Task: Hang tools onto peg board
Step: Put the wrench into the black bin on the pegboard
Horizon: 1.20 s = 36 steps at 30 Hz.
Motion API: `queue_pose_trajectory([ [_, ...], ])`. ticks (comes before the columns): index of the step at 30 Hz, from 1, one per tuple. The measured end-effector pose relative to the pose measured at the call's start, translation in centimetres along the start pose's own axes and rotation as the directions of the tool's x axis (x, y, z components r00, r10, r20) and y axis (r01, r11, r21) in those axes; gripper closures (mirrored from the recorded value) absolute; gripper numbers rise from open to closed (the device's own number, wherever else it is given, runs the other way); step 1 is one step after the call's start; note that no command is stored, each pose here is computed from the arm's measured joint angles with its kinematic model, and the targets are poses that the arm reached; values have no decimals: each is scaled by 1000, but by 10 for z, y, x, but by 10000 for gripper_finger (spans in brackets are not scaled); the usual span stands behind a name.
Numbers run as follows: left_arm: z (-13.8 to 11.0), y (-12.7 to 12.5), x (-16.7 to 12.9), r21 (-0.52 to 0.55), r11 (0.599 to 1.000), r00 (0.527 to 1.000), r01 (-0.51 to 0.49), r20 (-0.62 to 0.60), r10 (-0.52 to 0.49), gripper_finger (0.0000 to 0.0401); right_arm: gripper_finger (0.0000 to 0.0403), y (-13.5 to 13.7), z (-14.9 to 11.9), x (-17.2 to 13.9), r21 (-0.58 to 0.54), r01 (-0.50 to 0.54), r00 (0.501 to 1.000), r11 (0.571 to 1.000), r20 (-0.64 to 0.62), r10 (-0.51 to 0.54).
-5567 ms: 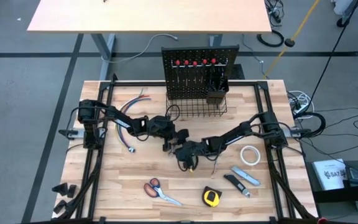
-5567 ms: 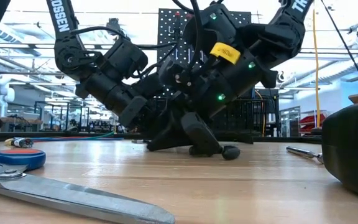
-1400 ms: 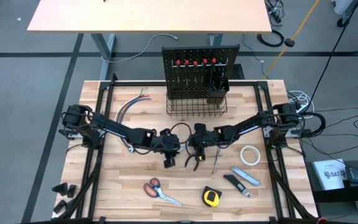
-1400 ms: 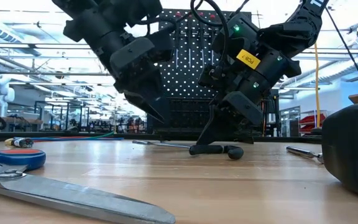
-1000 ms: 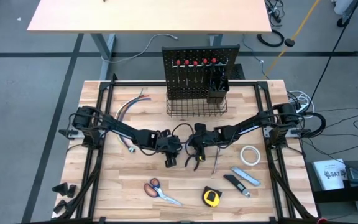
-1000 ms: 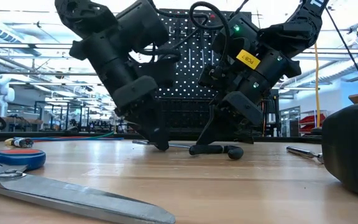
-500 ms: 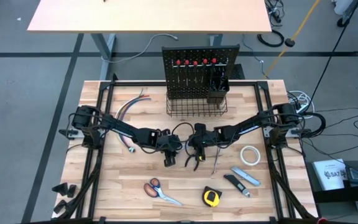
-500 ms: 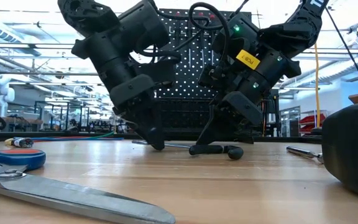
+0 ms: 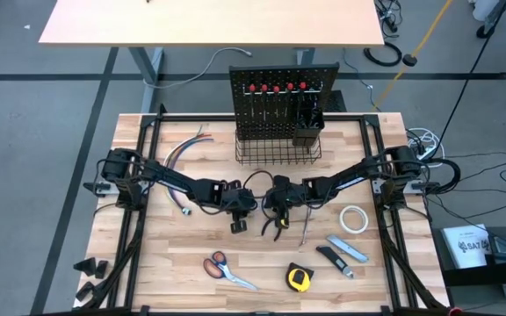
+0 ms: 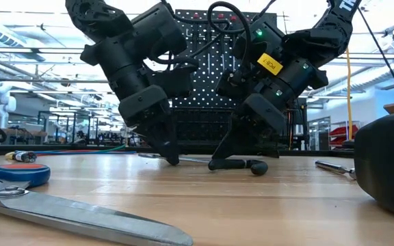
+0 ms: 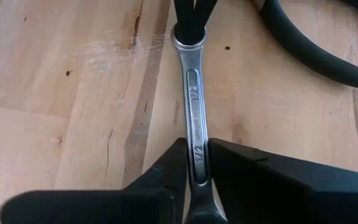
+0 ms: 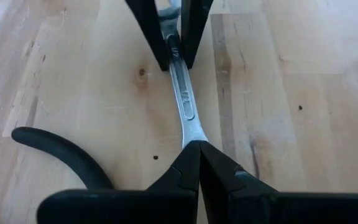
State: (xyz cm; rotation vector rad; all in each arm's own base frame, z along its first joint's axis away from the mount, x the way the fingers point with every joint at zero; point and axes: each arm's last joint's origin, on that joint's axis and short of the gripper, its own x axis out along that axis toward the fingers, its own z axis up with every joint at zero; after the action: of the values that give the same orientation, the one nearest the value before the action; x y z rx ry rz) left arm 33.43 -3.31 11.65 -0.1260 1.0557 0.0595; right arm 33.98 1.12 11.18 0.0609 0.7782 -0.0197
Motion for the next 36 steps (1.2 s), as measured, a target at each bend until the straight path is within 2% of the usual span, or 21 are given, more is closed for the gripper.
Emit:
queue_pose_trajectory([
  [4,-1,1,0,2,1000,1000,9,-16,-9,362,403,-1,0,0,5,-1,1000,1000,-1,1],
  [11,-1,4,0,50,999,1000,21,-19,-20,363,403,0,1,0,2,-4,1000,1000,11,4],
  [14,-1,4,1,83,996,1000,13,-17,-11,363,398,1,4,-2,-32,-3,1000,999,27,4],
  [20,1,2,1,155,988,1000,-26,9,25,363,352,7,27,-29,-77,2,990,997,143,9],
  [22,3,-3,-1,208,976,998,-65,25,61,363,331,11,34,-39,-51,-14,983,999,182,23],
  [25,5,-15,-2,310,940,990,-143,57,132,363,301,14,39,-48,106,-59,977,993,210,36],
  [28,3,-29,-4,410,875,966,-259,106,236,363,271,13,37,-48,264,-83,983,961,182,35],
  [33,7,-50,-11,486,740,886,-464,247,393,363,232,12,23,-40,348,-49,997,936,66,27],
  [36,9,-62,-15,524,695,870,-492,309,384,363,217,12,22,-35,350,-52,997,935,67,31],
])
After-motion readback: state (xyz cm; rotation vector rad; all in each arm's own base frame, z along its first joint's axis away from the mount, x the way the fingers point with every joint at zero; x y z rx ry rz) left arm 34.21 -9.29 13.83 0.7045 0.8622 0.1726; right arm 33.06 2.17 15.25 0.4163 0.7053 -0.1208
